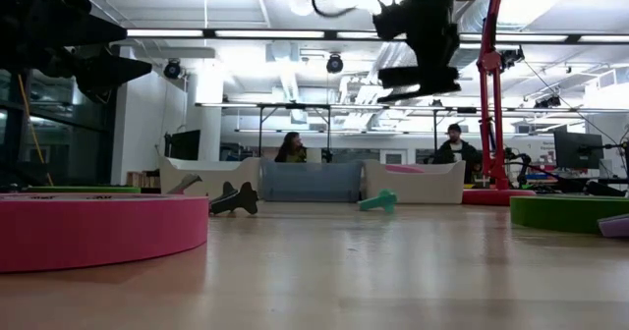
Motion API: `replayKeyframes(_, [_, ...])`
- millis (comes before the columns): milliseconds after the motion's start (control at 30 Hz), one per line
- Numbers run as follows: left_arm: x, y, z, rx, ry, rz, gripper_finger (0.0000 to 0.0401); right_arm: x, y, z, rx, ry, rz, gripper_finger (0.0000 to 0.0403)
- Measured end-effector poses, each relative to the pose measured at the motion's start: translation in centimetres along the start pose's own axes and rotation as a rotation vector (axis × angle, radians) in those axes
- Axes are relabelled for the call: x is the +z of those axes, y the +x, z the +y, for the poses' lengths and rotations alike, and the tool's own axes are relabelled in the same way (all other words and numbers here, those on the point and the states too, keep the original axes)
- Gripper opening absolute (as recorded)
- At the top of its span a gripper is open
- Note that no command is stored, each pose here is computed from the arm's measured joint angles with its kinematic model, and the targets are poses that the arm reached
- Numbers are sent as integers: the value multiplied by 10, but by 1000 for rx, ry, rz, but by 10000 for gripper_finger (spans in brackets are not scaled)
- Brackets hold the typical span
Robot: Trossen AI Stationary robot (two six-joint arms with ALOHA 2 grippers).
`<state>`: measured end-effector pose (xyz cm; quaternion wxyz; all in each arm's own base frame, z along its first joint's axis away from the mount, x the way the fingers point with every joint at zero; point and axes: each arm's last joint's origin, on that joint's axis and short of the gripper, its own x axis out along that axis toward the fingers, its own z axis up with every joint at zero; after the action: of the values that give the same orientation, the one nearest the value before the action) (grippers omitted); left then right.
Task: Pick and place Stapler, Stapler remover, tape
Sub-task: Put the black stapler into the right white bin
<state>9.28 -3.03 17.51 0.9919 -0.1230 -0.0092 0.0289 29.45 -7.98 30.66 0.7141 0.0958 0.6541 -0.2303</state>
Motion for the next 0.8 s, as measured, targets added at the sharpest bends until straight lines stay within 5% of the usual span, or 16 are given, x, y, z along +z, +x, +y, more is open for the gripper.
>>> replayKeyframes(267, [0, 0, 0, 0, 0, 0, 296, 4, 14, -50, -86, -139, 50, 123])
replayKeyframes(800, [0, 0, 0, 0, 0, 0, 296, 23, 52, -110, -69, -278, 61, 122])
